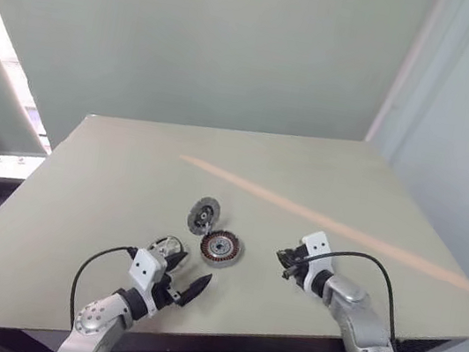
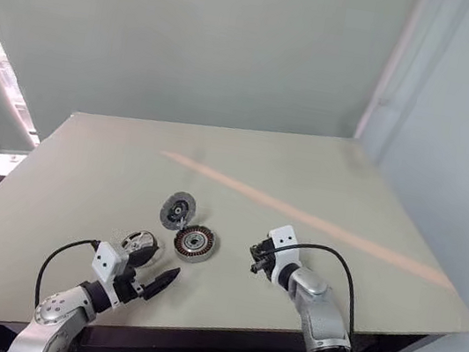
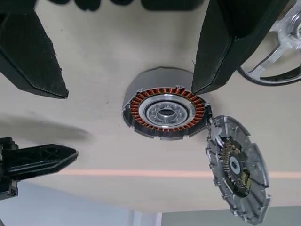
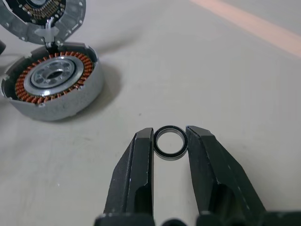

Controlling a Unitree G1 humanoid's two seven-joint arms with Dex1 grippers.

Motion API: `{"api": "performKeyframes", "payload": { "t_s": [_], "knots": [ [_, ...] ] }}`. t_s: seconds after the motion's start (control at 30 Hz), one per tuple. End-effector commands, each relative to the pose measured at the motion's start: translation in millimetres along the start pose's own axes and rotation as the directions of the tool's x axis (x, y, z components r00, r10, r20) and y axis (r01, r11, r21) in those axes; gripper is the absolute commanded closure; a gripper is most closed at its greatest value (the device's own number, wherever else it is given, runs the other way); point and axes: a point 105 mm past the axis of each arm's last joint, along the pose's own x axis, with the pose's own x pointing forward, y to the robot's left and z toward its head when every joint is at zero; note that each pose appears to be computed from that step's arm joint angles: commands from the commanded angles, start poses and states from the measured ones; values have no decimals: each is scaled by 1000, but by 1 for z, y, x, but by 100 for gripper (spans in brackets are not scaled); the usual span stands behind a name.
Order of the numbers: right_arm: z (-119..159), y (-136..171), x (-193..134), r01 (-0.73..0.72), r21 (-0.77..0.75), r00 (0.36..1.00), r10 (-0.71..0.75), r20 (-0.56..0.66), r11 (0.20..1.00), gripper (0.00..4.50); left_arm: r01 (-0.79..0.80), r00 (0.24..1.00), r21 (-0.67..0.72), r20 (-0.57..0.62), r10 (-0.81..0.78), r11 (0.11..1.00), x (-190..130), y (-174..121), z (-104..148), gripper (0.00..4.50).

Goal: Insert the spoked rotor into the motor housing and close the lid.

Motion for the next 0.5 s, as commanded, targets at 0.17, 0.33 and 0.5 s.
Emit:
{"api": "performKeyframes", "payload": {
  "t_s": [0.17,0.33,0.5],
  "knots": [
    [11,-1,-11,-12,-7,999,12,39,1000,378,17,999,7,40,-17,1000,2,-5,10,0],
    [6,0,-17,-20,-2,1000,20,22,1000,378,20,999,1,37,-20,1000,2,-7,9,0],
    [3,1,-21,-24,-1,1000,24,11,1000,378,23,999,-1,37,-23,1000,2,-9,9,0]
  ]
}}
